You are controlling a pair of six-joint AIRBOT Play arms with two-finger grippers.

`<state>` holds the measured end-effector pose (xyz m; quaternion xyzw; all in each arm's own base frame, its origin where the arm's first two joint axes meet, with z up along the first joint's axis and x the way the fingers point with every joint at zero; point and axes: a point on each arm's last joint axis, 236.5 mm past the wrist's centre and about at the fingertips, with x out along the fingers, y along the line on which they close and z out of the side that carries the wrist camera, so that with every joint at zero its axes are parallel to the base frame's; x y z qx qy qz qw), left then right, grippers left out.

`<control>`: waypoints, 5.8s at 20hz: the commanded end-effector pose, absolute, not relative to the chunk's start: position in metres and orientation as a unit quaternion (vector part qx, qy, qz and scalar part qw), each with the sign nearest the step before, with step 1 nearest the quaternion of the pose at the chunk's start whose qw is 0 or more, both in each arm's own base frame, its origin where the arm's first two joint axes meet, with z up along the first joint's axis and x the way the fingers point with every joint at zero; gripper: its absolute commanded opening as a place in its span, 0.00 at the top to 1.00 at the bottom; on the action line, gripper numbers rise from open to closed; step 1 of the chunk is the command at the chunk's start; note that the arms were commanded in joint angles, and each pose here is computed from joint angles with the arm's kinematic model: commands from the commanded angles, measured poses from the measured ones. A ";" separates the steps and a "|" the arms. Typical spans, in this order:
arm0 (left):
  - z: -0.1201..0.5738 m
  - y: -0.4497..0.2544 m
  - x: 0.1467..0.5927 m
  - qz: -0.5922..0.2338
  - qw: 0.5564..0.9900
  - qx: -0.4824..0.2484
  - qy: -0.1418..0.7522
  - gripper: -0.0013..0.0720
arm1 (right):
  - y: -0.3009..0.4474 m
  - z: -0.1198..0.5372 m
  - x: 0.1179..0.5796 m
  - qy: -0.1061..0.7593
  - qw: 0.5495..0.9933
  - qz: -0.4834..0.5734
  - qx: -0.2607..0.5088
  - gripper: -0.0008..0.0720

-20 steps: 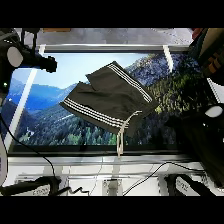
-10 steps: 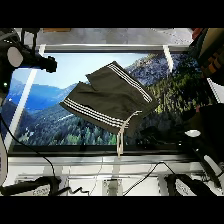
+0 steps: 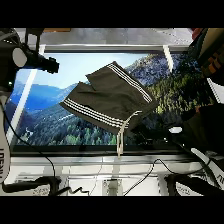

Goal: Fold the clothes and pants, and hang the long-sleeved shirts on hangers.

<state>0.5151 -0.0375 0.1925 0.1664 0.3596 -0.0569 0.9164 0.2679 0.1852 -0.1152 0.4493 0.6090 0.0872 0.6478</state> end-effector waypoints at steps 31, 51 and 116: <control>-0.130 -0.020 0.496 -0.024 0.754 -0.190 0.628 0.65 | 0.193 -0.116 0.295 0.606 0.686 0.114 0.386 0.97; 0.014 0.006 0.366 0.025 0.859 -0.081 0.504 0.98 | 0.166 -0.008 0.266 0.592 0.758 0.221 0.162 0.97; 0.043 -0.302 0.534 -0.256 0.945 0.093 0.181 0.06 | -0.074 -0.011 0.298 0.300 0.844 -0.282 0.344 0.13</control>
